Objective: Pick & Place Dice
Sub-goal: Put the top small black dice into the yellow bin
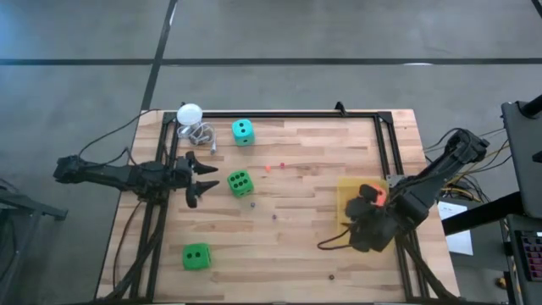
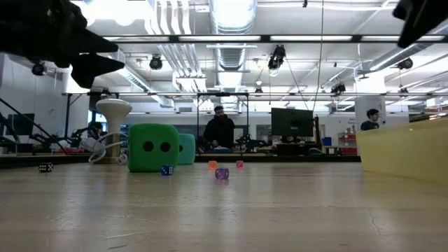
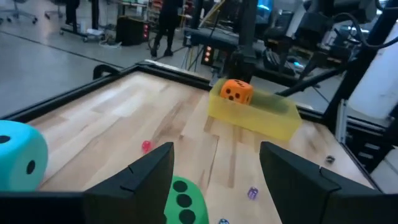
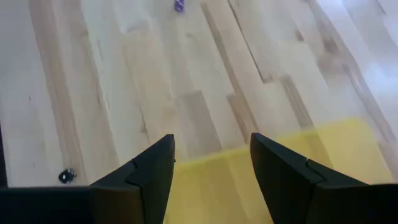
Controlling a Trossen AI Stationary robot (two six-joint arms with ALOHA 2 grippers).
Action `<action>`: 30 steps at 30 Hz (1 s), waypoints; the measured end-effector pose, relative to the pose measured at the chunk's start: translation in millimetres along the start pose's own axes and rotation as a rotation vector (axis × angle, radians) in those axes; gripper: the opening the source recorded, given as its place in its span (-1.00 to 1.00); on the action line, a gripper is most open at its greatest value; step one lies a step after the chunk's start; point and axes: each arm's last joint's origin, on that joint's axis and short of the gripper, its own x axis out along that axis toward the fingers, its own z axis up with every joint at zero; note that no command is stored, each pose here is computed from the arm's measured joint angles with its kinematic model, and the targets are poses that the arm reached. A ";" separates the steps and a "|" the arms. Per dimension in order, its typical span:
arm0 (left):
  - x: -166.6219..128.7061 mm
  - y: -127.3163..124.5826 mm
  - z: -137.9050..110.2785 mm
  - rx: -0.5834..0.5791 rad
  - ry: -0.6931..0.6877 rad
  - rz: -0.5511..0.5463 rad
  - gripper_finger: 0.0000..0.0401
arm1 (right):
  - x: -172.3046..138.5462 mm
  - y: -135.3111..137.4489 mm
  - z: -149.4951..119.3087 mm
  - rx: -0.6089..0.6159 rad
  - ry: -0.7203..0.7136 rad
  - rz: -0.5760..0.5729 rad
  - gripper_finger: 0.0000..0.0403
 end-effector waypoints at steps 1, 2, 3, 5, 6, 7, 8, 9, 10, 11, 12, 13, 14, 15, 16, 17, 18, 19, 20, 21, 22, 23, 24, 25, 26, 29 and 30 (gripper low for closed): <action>-0.3 -0.2 1.1 0.001 0.006 0.001 0.21 | 4.3 1.9 1.8 -0.015 -0.004 0.001 0.00; -0.2 -0.6 2.3 0.003 0.011 0.002 0.21 | 8.8 3.3 2.9 -0.033 -0.003 -0.004 -0.02; 0.0 -1.2 4.2 0.005 0.020 0.002 0.21 | 13.2 4.1 3.1 -0.056 0.005 -0.015 -0.03; 0.5 -3.5 9.0 0.006 0.053 -0.018 0.21 | 21.5 5.1 2.7 -0.093 0.019 -0.042 -0.05; 1.3 -5.5 12.8 0.002 0.077 -0.036 0.21 | 24.3 5.1 3.0 -0.104 0.018 -0.056 -0.06; 2.3 -7.2 15.8 -0.003 0.107 -0.048 0.21 | 26.3 4.8 3.4 -0.113 0.010 -0.070 -0.08; 3.5 -8.7 18.4 -0.003 0.145 -0.051 0.21 | 27.9 4.1 3.5 -0.116 -0.003 -0.088 -0.09; 5.2 -10.5 22.0 0.003 0.180 -0.051 0.21 | 29.2 3.4 3.6 -0.118 -0.021 -0.107 -0.09; 7.3 -12.6 26.5 0.010 0.214 -0.051 0.21 | 30.1 2.7 3.8 -0.118 -0.038 -0.123 -0.10; 9.3 -14.8 31.2 0.018 0.250 -0.054 0.21 | 30.8 1.8 3.5 -0.120 -0.055 -0.140 -0.11; 11.9 -17.0 35.4 0.033 0.291 -0.050 0.21 | 30.7 0.6 3.3 -0.118 -0.071 -0.154 -0.11; 14.2 -19.1 39.8 0.051 0.336 -0.044 0.21 | 30.6 -0.5 3.2 -0.113 -0.088 -0.165 -0.12; 16.1 -20.6 42.8 0.075 0.392 -0.034 0.21 | 30.2 -1.8 3.1 -0.106 -0.107 -0.178 -0.12; 18.1 -21.7 44.9 0.102 0.458 -0.018 0.21 | 30.2 -2.7 3.1 -0.099 -0.123 -0.191 -0.12; 19.7 -22.8 47.0 0.122 0.519 -0.002 0.21 | 30.6 -3.1 3.1 -0.098 -0.134 -0.200 -0.12; 21.7 -23.7 48.6 0.132 0.576 0.015 0.21 | 31.2 -3.0 2.8 -0.100 -0.135 -0.204 -0.12; 23.9 -24.5 49.6 0.134 0.633 0.040 0.21 | 31.8 -2.9 2.6 -0.102 -0.135 -0.207 -0.12; 25.5 -24.9 50.2 0.132 0.688 0.070 0.21 | 32.1 -2.7 2.5 -0.105 -0.134 -0.208 -0.12; 26.9 -25.2 50.1 0.130 0.744 0.096 0.20 | 32.3 -2.6 2.5 -0.105 -0.135 -0.209 -0.12; 28.4 -25.7 50.2 0.132 0.796 0.118 0.20 | 32.6 -2.5 2.5 -0.104 -0.134 -0.210 -0.12; 29.3 -25.9 50.1 0.135 0.844 0.137 0.19 | 32.8 -2.6 2.5 -0.102 -0.139 -0.213 -0.12; 30.1 -25.9 49.2 0.137 0.889 0.156 0.18 | 32.9 -2.6 2.6 -0.095 -0.149 -0.219 -0.12; 30.7 -25.7 47.5 0.141 0.929 0.173 0.17 | 32.8 -2.8 3.0 -0.084 -0.163 -0.228 -0.12; 31.3 -25.3 45.6 0.145 0.964 0.187 0.16 | 32.5 -3.2 3.5 -0.073 -0.179 -0.237 -0.12; 32.3 -25.1 43.5 0.151 0.988 0.196 0.15 | 31.8 -3.7 3.9 -0.064 -0.193 -0.243 -0.12; 34.0 -24.0 37.4 0.159 1.018 0.206 0.11 | 31.4 -4.1 4.3 -0.054 -0.203 -0.247 -0.12; 34.3 -23.2 34.4 0.162 1.031 0.210 0.11 | 31.4 -4.1 4.3 -0.057 -0.202 -0.247 -0.12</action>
